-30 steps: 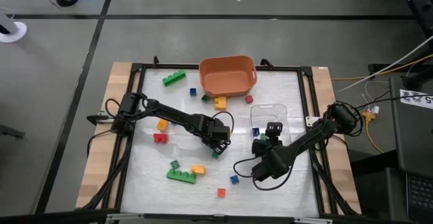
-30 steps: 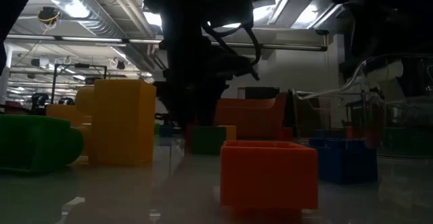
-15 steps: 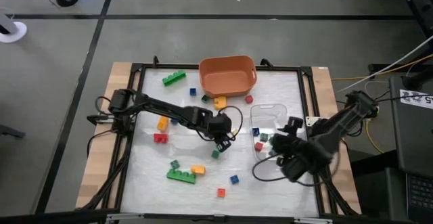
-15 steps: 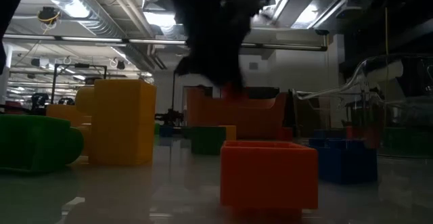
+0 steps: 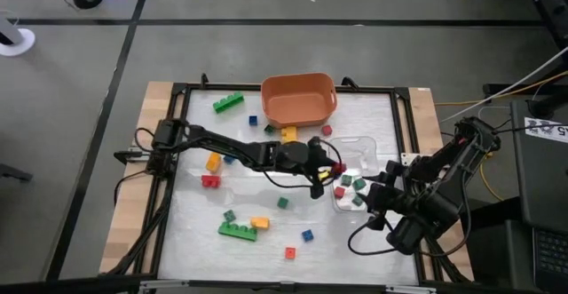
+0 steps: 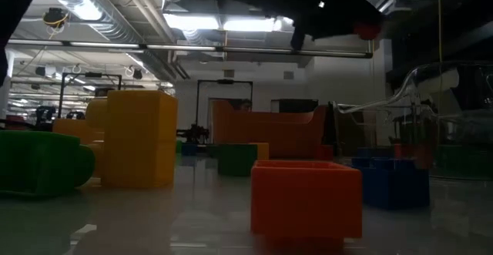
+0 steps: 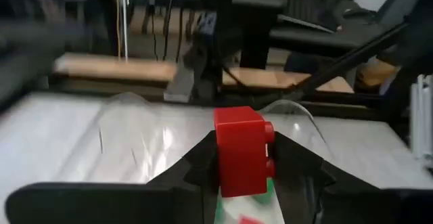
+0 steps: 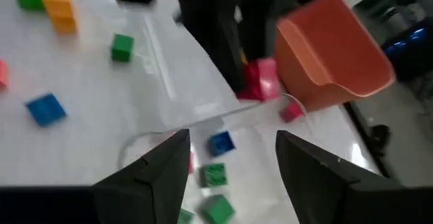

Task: Sort blocks by size
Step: Put the small red game piece into the transparent bin, then put the big yellow game piece into the orange bin

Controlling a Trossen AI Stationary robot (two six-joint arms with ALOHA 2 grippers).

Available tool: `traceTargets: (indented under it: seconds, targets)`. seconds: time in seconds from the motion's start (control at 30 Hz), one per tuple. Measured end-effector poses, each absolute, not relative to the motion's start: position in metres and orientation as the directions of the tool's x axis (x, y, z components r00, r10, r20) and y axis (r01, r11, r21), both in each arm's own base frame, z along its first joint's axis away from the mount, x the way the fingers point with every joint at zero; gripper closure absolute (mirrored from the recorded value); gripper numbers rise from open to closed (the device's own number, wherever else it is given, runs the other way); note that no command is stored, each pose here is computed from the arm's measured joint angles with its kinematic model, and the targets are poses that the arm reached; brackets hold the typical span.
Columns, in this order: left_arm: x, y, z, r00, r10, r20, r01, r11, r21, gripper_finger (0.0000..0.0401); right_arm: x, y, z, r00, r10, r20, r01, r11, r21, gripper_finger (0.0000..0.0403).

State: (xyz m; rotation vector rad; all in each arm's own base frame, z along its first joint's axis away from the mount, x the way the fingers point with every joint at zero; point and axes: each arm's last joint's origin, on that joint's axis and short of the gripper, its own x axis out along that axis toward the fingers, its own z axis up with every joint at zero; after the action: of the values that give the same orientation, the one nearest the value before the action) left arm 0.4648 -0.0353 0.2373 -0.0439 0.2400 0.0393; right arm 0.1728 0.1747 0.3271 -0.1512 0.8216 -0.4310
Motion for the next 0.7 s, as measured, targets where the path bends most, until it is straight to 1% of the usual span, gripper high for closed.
traceTargets:
  seconds: [0.1,0.17,0.37,0.5,0.6,0.7]
  targets:
    - [0.471,-0.036,0.226,0.974,0.033,-0.222,-0.022,0.998,0.052,0.0288,0.176,0.178,0.327,0.619,-0.398,-0.677,0.312,0.916,-0.253,0.0183]
    - [0.472,-0.036,0.219,0.971,0.034,-0.236,-0.015,0.997,0.080,0.0282,0.177,0.180,0.328,0.629,-0.386,-0.675,0.315,0.920,-0.233,0.0183]
    - [0.474,-0.033,0.216,0.970,0.040,-0.239,-0.028,0.998,0.055,0.0240,0.178,0.181,0.328,0.636,-0.378,-0.673,0.317,0.923,-0.218,0.0183]
    - [0.469,-0.033,0.226,0.965,0.041,-0.258,-0.021,0.997,0.079,0.0214,0.179,0.182,0.328,0.645,-0.369,-0.669,0.319,0.926,-0.203,0.0183]
    - [0.453,-0.033,0.249,0.946,0.039,-0.323,-0.001,0.993,0.118,0.0209,0.184,0.187,0.320,0.681,-0.347,-0.645,0.286,0.937,-0.202,0.0183]
    - [0.429,-0.037,0.267,0.886,0.024,-0.463,0.030,0.994,0.109,0.0212,0.190,0.195,0.307,0.719,-0.306,-0.624,0.224,0.952,-0.209,0.0183]
